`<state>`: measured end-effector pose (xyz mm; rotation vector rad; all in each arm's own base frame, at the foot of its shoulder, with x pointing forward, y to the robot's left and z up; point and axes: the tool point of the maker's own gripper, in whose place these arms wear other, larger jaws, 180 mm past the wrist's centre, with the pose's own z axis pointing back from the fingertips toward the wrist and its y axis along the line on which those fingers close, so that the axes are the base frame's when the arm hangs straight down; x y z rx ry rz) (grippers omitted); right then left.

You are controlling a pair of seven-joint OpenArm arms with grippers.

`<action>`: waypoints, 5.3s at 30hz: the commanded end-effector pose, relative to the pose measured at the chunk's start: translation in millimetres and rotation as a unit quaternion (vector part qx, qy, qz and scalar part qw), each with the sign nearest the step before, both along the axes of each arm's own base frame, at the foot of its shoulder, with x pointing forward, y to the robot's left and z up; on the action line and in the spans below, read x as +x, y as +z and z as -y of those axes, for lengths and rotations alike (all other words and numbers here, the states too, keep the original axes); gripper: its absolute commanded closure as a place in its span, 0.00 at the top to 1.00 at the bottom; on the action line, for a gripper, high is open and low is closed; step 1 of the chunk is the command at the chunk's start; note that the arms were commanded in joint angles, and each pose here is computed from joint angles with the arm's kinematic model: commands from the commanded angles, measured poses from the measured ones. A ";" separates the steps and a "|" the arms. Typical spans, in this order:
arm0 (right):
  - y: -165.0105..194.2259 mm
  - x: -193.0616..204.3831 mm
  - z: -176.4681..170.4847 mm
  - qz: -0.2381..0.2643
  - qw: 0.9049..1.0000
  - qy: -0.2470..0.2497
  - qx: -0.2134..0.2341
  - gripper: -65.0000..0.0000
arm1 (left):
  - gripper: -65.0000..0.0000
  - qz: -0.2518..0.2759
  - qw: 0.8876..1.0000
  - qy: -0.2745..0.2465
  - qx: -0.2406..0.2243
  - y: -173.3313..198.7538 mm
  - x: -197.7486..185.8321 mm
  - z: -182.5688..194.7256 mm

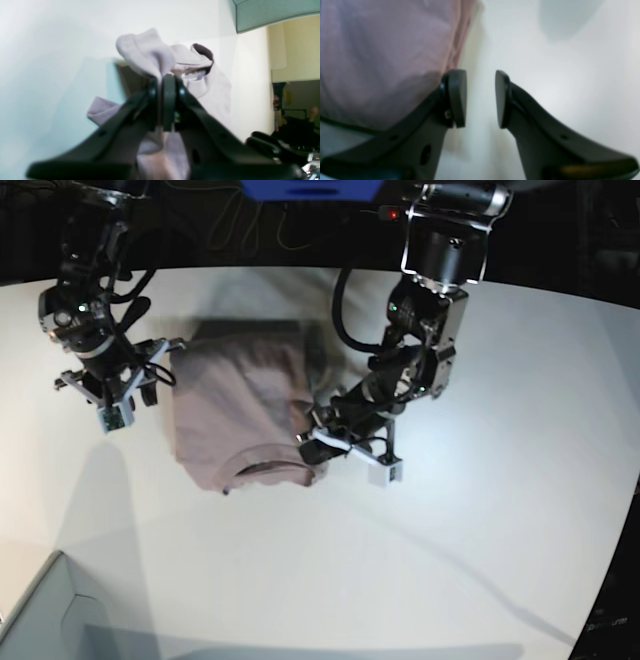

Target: Layout the t-shirt on the table in an organized manner, then fold the t-shirt properly

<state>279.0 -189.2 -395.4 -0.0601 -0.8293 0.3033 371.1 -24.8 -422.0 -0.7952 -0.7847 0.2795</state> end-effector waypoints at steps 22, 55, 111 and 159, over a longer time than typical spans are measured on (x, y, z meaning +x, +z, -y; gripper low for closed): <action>-30.8 1.1 -55.6 -0.030 0.997 0.054 0.055 0.08 | 0.80 -0.031 0.998 -0.019 -0.051 4.3 -35.7 -24.1; -35.6 -7.7 -51.6 -0.040 0.997 0.052 0.052 0.08 | 0.81 -0.031 0.999 -0.016 0.008 -14.3 -3.7 29.5; -31.3 -1.9 -49.5 -0.033 0.997 0.055 0.046 0.08 | 0.81 -0.101 0.991 0.070 0.044 -28.5 -40.2 -74.2; -147.0 -277.4 21.0 -0.322 0.933 -0.132 0.090 0.08 | 0.00 -0.340 0.842 0.118 0.402 -120.2 -397.6 -279.1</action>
